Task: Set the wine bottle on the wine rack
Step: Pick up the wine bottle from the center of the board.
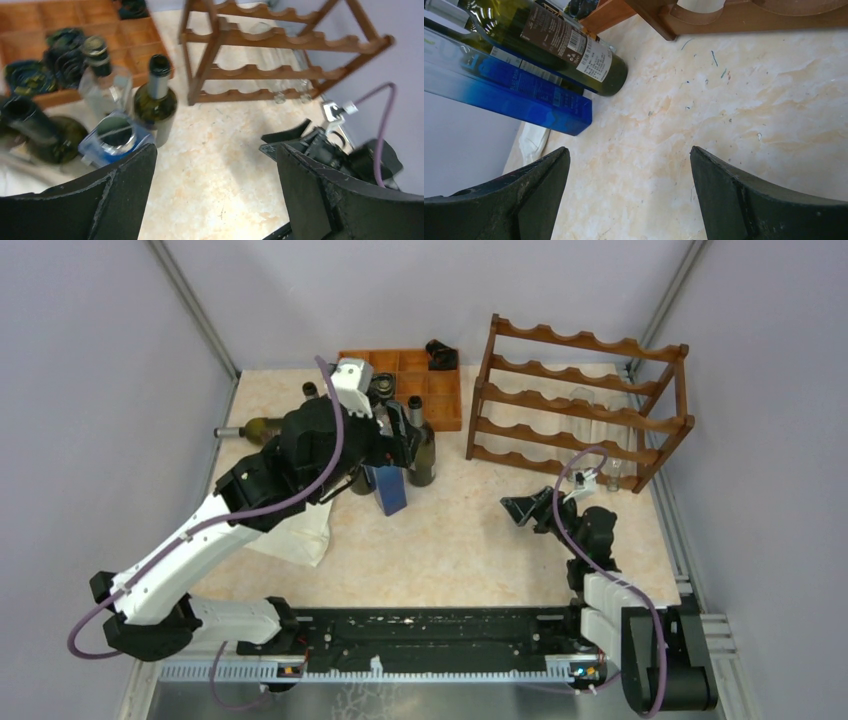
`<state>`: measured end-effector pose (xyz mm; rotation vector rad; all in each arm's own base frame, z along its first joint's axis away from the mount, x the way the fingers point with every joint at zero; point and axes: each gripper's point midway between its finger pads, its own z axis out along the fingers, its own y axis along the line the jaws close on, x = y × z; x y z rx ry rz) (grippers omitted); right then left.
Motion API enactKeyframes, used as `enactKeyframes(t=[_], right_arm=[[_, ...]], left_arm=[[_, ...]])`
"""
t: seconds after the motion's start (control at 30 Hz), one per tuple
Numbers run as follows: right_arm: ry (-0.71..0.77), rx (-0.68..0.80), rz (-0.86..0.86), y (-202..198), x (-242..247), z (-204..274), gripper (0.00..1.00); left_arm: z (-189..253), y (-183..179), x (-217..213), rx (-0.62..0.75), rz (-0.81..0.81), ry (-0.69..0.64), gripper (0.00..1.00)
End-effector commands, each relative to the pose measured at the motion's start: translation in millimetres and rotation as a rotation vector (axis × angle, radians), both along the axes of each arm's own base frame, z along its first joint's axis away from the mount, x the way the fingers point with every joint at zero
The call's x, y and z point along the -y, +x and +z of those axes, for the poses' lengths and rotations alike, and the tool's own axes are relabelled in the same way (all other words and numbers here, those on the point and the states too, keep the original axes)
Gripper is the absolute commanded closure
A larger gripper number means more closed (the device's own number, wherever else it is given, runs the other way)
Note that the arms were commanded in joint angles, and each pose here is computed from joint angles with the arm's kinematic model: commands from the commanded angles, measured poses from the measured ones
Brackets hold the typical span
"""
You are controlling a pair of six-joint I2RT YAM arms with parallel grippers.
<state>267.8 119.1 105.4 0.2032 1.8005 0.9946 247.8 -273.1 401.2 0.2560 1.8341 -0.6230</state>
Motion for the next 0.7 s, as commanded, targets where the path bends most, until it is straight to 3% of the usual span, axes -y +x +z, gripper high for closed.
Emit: enactKeyframes(t=[0.0,0.23,0.67], right_arm=[[-0.002,0.072,-0.01,6,0,19,0.12],[-0.001,0.059,-0.017,7,1,16,0.12],[-0.001,0.053,-0.019,6,1,15,0.12]], left_arm=[[-12,6,-55,-0.102,0.321,-0.06,0.06],[-56,18,-93,-0.287,0.708,0.056,0.01],[-114,60,-62,-0.387,0.719,0.104,0.01]])
